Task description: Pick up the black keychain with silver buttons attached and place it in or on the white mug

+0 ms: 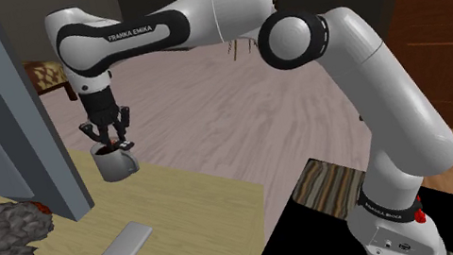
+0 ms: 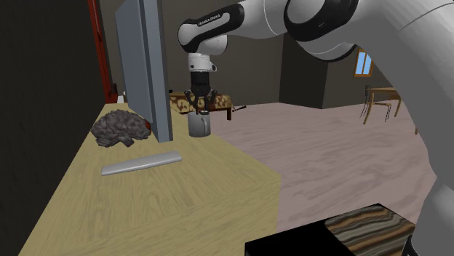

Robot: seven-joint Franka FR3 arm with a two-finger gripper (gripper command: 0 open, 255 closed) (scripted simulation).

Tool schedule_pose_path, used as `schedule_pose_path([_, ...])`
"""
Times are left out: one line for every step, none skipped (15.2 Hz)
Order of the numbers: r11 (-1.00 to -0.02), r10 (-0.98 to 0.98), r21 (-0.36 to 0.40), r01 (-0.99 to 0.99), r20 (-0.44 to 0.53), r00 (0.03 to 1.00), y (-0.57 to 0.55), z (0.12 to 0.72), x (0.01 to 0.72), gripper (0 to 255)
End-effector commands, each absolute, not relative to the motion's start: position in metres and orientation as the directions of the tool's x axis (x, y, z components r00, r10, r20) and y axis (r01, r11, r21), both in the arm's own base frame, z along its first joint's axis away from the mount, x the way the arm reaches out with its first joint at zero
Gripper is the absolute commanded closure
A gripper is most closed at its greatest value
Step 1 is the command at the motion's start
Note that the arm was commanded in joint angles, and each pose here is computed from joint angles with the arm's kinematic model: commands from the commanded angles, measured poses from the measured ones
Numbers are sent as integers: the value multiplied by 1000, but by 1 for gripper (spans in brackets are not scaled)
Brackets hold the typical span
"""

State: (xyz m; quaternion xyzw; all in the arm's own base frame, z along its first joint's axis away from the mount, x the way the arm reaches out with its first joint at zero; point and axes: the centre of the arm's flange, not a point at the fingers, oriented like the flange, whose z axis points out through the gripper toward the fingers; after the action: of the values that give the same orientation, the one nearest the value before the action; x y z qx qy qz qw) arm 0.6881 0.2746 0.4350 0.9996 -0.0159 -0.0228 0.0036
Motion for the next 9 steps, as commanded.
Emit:
schedule_pose_path([-999, -32, 8, -32, -45, 998, 275, 433, 688, 255])
schedule_pose_path([-999, -32, 8, -32, -45, 998, 275, 433, 688, 255])
schedule_pose_path([-999, -32, 8, -32, -45, 998, 275, 433, 688, 255])
schedule_pose_path([-999, -32, 8, -32, -45, 998, 275, 433, 688, 255])
schedule_pose_path([-999, -32, 8, -32, -45, 998, 275, 433, 688, 255])
schedule_pose_path([-999, -32, 8, -32, -45, 998, 275, 433, 688, 0])
schedule_pose_path([-999, -32, 8, -32, -45, 998, 275, 433, 689, 0])
schedule_pose_path([-999, -32, 8, -32, -45, 998, 275, 434, 689, 0])
schedule_pose_path([-999, -32, 8, -32, -45, 998, 275, 434, 689, 0])
